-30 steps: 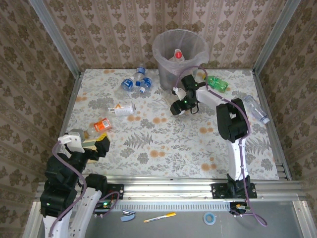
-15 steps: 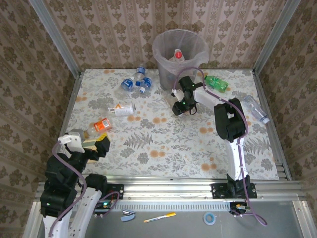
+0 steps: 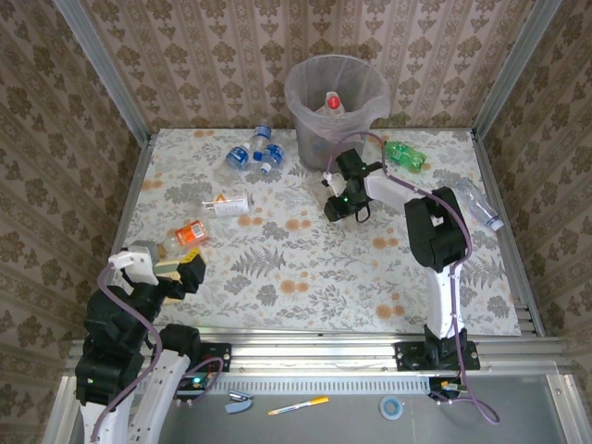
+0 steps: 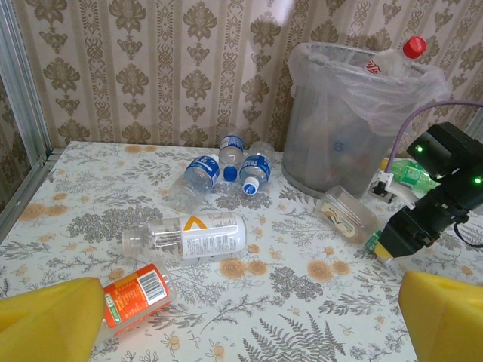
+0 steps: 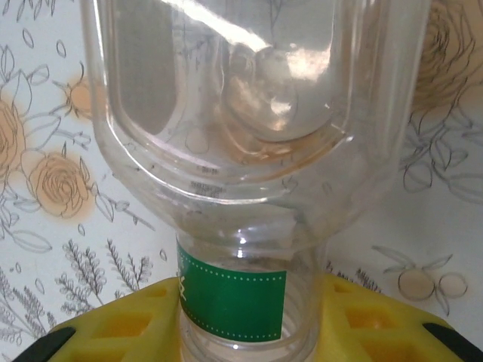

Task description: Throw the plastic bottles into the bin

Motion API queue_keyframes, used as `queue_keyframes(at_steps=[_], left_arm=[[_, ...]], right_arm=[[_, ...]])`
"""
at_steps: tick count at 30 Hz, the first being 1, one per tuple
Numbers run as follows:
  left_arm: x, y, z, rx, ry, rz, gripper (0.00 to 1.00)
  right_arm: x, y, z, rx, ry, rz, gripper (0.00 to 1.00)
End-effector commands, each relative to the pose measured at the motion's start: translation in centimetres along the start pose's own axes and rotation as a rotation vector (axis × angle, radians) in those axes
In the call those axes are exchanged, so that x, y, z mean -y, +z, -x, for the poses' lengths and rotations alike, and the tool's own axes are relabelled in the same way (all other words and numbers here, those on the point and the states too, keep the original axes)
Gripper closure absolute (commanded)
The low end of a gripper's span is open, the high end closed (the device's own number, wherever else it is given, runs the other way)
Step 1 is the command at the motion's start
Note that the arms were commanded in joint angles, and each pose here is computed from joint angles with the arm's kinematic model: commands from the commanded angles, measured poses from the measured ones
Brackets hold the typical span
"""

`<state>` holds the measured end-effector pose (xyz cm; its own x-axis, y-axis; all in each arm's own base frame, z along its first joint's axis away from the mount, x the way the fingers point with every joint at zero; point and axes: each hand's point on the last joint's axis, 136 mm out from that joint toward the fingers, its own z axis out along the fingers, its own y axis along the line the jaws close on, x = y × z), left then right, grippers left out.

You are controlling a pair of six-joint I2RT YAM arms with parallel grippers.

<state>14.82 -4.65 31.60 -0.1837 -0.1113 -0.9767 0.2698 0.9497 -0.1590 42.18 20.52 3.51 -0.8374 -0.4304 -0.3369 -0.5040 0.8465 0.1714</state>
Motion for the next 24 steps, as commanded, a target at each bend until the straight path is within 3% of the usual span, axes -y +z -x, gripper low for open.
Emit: queue_keyframes(at_steps=[1,24], left_arm=[[-0.4,0.5,-0.4,-0.018,0.006,0.019,0.0],[0.1,0.4,-0.2,0.001,0.001,-0.005,0.0]], right_arm=[[-1.2,-1.5,0.2,0.048,0.013,0.009,0.77],[-10.7,-10.9,-3.1,0.357,-0.057,0.091,0.79]])
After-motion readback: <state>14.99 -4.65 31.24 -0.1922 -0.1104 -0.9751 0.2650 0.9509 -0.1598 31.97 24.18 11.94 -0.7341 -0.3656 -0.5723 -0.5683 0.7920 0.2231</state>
